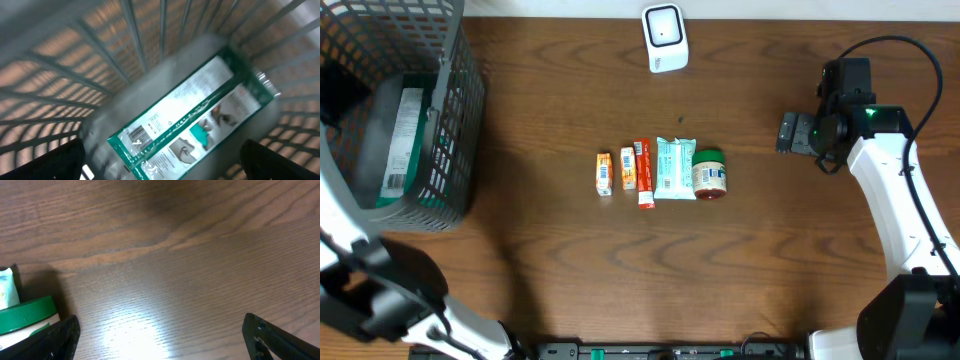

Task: Scan the item barcode
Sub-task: 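Reach the left gripper into the basket toward the green-white gloves pack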

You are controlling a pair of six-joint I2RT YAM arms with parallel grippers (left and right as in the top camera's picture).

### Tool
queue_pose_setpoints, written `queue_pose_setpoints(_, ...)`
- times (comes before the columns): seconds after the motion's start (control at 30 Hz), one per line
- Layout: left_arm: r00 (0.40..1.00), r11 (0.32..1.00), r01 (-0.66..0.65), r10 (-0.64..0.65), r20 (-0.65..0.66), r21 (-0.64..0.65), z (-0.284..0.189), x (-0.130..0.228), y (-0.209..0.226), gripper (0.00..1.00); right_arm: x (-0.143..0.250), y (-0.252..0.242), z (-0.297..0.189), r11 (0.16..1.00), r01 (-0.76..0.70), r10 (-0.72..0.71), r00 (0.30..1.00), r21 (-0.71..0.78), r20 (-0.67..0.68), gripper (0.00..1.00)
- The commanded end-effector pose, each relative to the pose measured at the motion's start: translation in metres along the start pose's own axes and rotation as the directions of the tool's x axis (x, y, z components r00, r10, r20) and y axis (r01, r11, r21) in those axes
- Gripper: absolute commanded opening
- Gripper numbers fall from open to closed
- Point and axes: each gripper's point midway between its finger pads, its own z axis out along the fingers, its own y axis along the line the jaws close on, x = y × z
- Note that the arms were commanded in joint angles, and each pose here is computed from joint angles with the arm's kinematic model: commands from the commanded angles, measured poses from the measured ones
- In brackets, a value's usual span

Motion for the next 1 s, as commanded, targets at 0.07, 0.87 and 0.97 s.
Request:
queue_pose_setpoints(0.07,0.982,0.993,-0.088,0.100,-0.162,0.083,0.054,0.028,-0.010,1.00,-0.004,0.000,-0.004,1.000,0.011,-0.011,1.000,-0.001,0.015,0.99)
queue_pose_setpoints(0.87,0.896,0.989,-0.140,0.107,-0.430,-0.047,0.148,0.107,0.022,1.00,-0.004,0.000,-0.004,1.000,0.011,-0.011,1.000,-0.001,0.015,0.99)
queue_pose_setpoints(0.97,0.897,0.987,-0.148,0.106,-0.428,-0.066,0.155,0.110,0.026,1.00,-0.004,0.000,-0.004,1.000,0.011,-0.011,1.000,-0.001,0.015,0.99)
